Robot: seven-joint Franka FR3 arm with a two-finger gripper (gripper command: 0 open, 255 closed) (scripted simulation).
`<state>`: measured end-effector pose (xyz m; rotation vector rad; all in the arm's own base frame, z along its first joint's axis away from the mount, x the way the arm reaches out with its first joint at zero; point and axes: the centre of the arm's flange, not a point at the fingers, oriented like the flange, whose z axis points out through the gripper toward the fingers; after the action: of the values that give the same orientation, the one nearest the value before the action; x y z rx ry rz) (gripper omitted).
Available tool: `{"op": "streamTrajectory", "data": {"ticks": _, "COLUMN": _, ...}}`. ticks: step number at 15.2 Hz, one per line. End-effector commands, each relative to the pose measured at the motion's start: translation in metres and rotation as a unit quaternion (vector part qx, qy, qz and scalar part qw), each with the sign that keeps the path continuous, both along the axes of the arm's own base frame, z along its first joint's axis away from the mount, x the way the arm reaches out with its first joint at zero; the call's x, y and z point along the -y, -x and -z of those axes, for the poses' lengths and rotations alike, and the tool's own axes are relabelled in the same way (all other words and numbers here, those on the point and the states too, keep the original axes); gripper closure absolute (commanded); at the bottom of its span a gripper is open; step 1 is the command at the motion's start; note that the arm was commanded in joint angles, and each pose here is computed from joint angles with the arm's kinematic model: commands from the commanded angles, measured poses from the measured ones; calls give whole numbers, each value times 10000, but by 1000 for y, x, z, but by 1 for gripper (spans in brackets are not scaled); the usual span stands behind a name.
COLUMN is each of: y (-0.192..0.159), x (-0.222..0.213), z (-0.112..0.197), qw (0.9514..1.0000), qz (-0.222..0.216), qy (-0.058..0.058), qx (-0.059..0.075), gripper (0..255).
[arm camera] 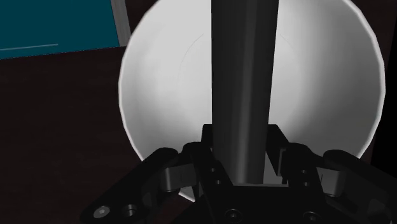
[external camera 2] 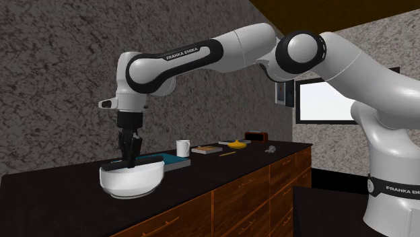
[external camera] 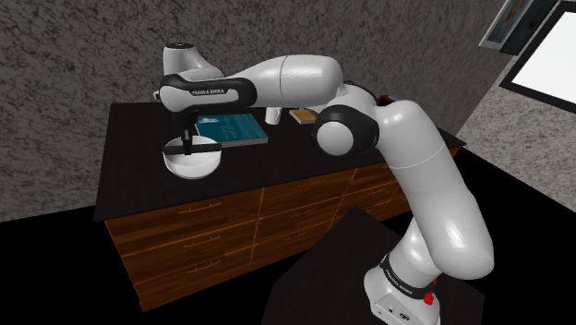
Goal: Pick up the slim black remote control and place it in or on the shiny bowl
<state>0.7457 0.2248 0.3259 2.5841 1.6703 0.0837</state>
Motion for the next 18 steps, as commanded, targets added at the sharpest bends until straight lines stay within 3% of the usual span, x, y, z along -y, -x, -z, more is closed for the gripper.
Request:
{"op": "streamTrajectory", "data": {"ticks": 1, "y": 0, "x": 0, "z": 2, "qw": 10000, "qz": 1, "qy": 3, "qx": -10, "gripper": 255}}
{"op": "streamTrajectory", "data": {"ticks": 2, "y": 0, "x": 0, "z": 2, "qw": 10000, "qz": 1, "qy": 3, "qx": -10, "gripper": 255}}
{"op": "streamTrajectory", "data": {"ticks": 3, "y": 0, "x": 0, "z": 2, "qw": 10000, "qz": 1, "qy": 3, "qx": -10, "gripper": 0}}
{"op": "streamTrajectory", "data": {"ticks": 8, "y": 0, "x": 0, "z": 2, "qw": 10000, "qz": 1, "qy": 3, "qx": -10, "gripper": 0}}
{"op": "streamTrajectory", "data": {"ticks": 12, "y": 4, "x": -1, "z": -48, "qw": 10000, "qz": 1, "qy": 3, "qx": -10, "gripper": 0}}
{"op": "streamTrajectory", "data": {"ticks": 18, "y": 4, "x": -1, "z": -48, "qw": 10000, "qz": 1, "qy": 3, "qx": -10, "gripper": 0}}
